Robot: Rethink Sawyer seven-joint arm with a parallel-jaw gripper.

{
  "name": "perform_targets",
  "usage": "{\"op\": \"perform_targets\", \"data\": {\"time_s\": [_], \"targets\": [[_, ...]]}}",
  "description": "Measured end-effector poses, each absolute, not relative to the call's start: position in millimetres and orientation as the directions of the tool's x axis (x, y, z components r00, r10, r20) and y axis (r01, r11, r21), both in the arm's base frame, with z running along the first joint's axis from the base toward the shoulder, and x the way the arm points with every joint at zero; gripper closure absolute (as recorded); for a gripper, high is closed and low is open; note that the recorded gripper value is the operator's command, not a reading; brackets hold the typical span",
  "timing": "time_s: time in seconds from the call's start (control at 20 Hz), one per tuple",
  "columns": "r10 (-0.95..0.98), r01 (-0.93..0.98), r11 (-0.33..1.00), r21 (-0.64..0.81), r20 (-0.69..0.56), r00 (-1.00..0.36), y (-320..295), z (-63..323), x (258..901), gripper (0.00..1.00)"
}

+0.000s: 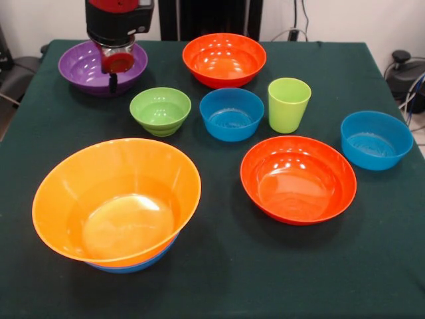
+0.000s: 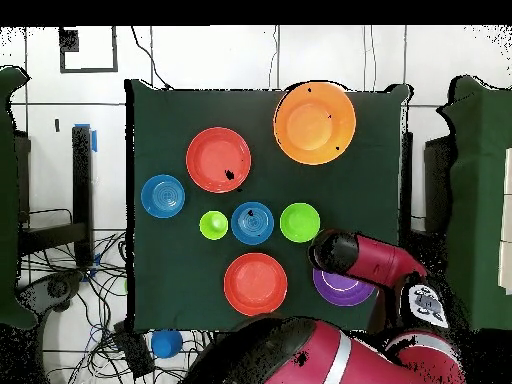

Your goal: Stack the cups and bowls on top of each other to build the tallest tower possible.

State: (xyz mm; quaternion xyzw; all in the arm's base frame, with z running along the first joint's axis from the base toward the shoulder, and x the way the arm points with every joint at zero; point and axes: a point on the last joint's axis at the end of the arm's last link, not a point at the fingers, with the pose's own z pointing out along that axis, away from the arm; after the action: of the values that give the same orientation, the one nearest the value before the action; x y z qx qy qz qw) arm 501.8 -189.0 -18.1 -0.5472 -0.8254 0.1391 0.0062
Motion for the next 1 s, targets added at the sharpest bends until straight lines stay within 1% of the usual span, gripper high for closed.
{"op": "perform_targets", "data": {"time_s": [0.55, 0.8, 1.0], "targets": [[0.905, 0.902, 0.362, -0.235, -0.143, -0.400, -189, -16, 502, 0.00], [0.907, 0.901, 0.361, -0.242, -0.134, -0.400, -188, -23, 497, 0.00], [0.906, 0.900, 0.365, -0.239, -0.133, -0.403, -188, -36, 491, 0.00]]}}
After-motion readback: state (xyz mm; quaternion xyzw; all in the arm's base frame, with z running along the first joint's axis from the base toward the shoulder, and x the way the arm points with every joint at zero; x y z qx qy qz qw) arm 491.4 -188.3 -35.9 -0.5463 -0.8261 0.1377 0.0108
